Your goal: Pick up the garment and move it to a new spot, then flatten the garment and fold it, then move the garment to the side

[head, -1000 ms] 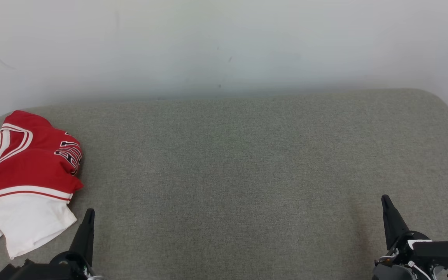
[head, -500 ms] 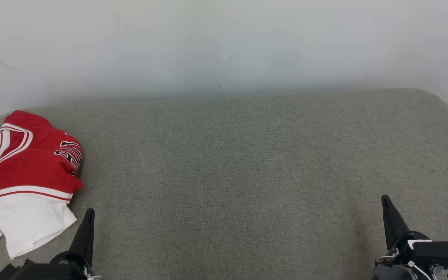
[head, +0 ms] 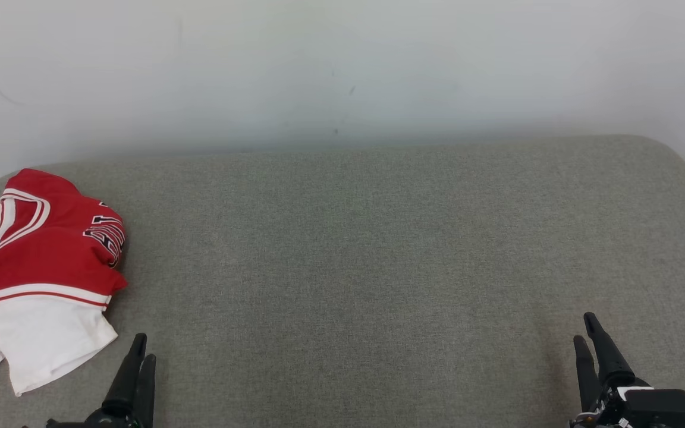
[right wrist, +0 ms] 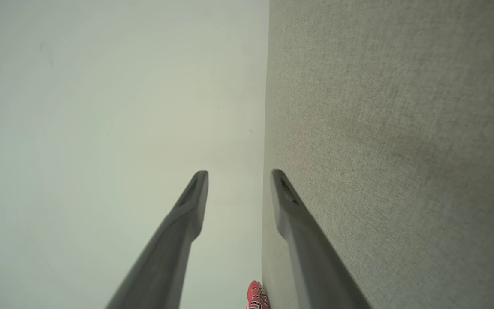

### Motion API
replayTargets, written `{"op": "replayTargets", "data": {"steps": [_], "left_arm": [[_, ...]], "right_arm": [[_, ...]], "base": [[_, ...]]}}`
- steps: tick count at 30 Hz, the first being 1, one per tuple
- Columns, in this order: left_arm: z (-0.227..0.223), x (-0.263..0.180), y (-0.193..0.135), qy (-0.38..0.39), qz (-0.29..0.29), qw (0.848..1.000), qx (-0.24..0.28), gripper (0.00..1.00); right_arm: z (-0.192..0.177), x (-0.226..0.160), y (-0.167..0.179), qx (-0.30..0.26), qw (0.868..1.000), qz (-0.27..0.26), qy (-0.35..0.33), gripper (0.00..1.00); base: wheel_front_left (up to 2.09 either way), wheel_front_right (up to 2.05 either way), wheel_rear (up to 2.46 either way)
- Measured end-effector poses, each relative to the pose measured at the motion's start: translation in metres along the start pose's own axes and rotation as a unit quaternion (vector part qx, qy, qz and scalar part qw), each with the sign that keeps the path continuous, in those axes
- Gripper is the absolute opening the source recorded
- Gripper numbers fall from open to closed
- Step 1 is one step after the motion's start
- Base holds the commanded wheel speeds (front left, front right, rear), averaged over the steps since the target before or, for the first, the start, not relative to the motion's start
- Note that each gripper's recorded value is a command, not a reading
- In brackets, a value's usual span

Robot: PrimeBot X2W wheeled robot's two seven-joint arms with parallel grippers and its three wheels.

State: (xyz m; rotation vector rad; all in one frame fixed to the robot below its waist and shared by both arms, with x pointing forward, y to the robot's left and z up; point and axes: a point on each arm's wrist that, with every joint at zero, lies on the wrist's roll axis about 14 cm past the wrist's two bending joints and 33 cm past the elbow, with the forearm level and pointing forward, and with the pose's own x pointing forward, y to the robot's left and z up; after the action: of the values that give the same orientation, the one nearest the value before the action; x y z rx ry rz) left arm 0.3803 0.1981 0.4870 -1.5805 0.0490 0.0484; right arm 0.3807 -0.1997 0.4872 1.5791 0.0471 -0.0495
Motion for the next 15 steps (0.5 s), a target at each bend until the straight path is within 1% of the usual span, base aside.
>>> {"op": "replayTargets", "data": {"steps": [2, 8, 12, 15], "left_arm": [[0.0, -0.004, 0.009, -0.002, 0.013, 1.0, -0.001, 1.0], [0.001, -0.004, 0.005, -0.011, 0.009, 1.0, 0.007, 1.0], [0.002, -0.003, 0.002, -0.016, 0.005, 0.999, 0.034, 1.0], [0.002, -0.003, -0.002, -0.019, 0.001, 0.998, 0.057, 1.0]], "right_arm": [[0.0, -0.004, -0.009, 0.001, 1.0, -0.013, -0.001, 1.0], [-0.006, -0.003, -0.006, -0.011, 1.0, -0.009, 0.0, 1.0], [-0.01, -0.002, -0.004, -0.034, 0.999, -0.007, 0.001, 1.0], [-0.012, -0.002, -0.003, -0.062, 0.998, -0.006, 0.002, 1.0]], "base": [[0.0, 0.0, 0.0], [0.0, 0.0, 0.0], [0.0, 0.0, 0.0], [0.0, 0.0, 0.0]]}}
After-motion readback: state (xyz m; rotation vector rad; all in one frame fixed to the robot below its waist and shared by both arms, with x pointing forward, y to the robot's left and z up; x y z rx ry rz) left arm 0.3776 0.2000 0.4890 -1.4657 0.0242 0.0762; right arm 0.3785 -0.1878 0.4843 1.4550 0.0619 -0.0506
